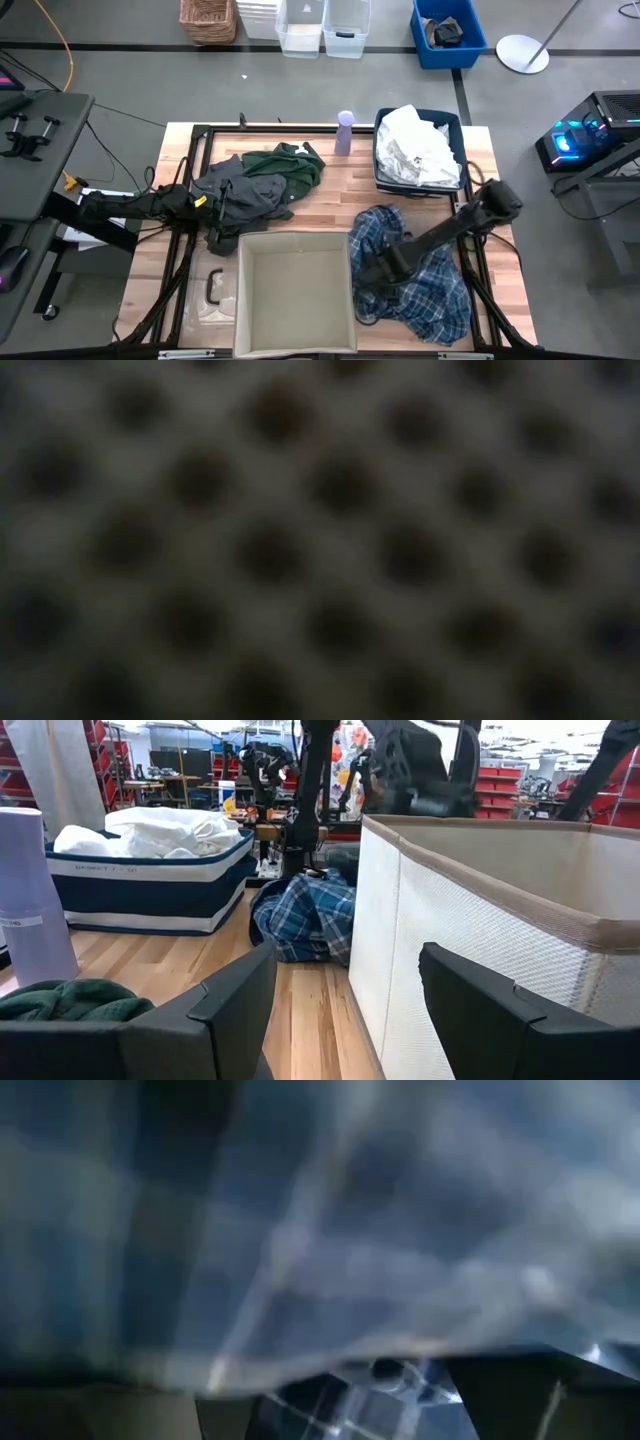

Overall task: Sort clothes
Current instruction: Put the navy blue striped polo into the laundry organizer

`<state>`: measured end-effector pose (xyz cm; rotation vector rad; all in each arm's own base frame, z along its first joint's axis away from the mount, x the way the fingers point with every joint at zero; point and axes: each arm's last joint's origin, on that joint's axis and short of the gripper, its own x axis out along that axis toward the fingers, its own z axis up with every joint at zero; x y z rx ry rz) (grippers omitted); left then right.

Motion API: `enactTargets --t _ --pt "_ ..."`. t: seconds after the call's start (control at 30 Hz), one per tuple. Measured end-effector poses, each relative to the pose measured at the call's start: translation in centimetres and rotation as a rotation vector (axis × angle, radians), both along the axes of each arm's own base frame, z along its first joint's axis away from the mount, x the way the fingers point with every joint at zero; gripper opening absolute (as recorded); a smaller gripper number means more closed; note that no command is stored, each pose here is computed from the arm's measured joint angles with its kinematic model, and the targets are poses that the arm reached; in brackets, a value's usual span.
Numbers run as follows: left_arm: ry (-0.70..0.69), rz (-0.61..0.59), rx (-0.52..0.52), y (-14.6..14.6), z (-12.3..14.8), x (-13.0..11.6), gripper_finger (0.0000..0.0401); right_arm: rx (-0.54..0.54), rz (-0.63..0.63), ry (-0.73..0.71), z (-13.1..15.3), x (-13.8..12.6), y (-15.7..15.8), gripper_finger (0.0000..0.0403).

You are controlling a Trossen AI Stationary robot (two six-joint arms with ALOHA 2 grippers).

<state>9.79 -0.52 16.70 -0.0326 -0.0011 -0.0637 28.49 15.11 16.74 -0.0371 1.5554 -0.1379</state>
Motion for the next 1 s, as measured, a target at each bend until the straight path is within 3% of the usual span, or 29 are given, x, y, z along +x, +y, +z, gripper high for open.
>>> enactTargets --t 0.2,0.3,0.37,0.5,0.6,0.67,0.87,0.93,1.0 --pt "-0.001 0.000 0.000 0.0 0.0 0.0 0.0235 0.071 -0.025 0.023 -2.3 1.4 0.2 0.0283" --pt "0.000 0.000 0.000 0.0 0.0 0.0 0.0235 0.082 -0.070 0.031 -2.5 1.6 -0.1 0.0261" --pt "-0.001 0.000 0.000 0.0 0.0 0.0 0.0235 0.071 -0.094 0.038 -2.5 1.6 -0.4 0.0211" --pt "0.000 0.000 0.000 0.0 0.0 0.0 0.0235 0.071 -0.122 0.054 -2.0 1.4 -1.0 0.0038" --pt "-0.001 0.000 0.000 0.0 0.0 0.0 0.0235 0.103 -0.153 0.050 -0.5 0.8 -1.1 0.0017" --pt "0.000 0.000 0.000 0.0 0.0 0.0 0.0235 0.097 -0.175 0.048 1.8 0.0 -1.4 0.0008" --pt "-0.001 0.000 0.000 0.0 0.0 0.0 0.0235 0.001 -0.266 -0.064 12.7 -4.1 -3.1 0.0005" --pt "-0.001 0.000 0.000 0.0 0.0 0.0 0.0235 -0.021 -0.346 -0.170 17.2 -5.8 -4.3 0.0004" --pt "-0.001 0.000 0.000 0.0 0.0 0.0 0.0235 0.010 -0.420 -0.363 21.5 -7.2 -5.5 0.0004"
